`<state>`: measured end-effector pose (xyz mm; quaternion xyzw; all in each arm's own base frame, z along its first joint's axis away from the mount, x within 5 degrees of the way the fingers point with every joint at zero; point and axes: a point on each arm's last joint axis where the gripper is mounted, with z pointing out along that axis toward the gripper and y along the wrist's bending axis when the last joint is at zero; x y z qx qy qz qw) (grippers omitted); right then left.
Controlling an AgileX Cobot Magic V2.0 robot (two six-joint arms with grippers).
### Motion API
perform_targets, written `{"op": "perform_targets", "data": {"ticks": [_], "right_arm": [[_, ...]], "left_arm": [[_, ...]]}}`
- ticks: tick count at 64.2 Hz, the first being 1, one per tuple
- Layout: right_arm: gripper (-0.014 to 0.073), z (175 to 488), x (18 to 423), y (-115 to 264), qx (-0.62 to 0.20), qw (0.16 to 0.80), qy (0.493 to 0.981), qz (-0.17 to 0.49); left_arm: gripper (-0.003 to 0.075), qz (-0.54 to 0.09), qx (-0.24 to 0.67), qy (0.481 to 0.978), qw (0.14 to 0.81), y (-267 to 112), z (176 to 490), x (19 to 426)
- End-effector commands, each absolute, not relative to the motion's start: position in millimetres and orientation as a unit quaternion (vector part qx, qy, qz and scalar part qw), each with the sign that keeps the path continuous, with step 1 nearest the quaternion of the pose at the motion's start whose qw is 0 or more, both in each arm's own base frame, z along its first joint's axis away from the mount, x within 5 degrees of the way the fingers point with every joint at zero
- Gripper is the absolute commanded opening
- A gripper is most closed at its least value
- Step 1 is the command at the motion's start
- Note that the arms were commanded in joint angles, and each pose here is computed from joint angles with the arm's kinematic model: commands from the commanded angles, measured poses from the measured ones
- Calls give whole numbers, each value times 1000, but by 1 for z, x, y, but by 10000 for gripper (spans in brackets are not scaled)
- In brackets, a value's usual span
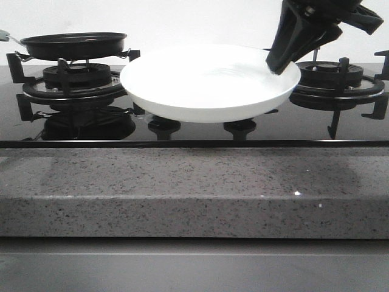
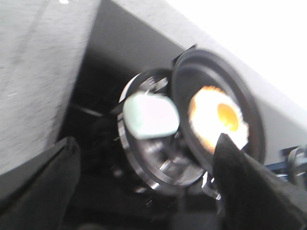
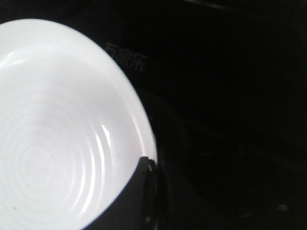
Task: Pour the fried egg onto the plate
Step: 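Grasp the green pan handle with the left gripper and lift the pan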
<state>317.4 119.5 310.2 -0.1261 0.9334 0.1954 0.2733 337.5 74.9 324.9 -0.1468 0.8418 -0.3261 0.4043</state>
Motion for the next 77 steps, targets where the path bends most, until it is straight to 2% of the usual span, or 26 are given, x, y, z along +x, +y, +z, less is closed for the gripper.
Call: {"op": "perform_targets", "data": {"ticks": [1,12,34,61,66,77], "right_arm": [[-67,336,313,118,-120,321,915,212],[-67,336,313,118,-120,321,915,212],[-67,336,313,118,-120,321,915,212],[-67,336,313,118,-120,321,915,212],[-67,336,313,118,-120,321,915,212],[-67,336,313,118,-120,321,915,212]], "left_arm": [[554,-364,-150,809,436,75,345,347],[542,-397,-152,804,416,80,334,367],[452,-470,-135,791,369,76,313,397],[435,-490,-123,786,355,66,310,402],[404,-494,-125,783,357,66,311,403],[255,-509,-126,773,357,64,314,403]]}}
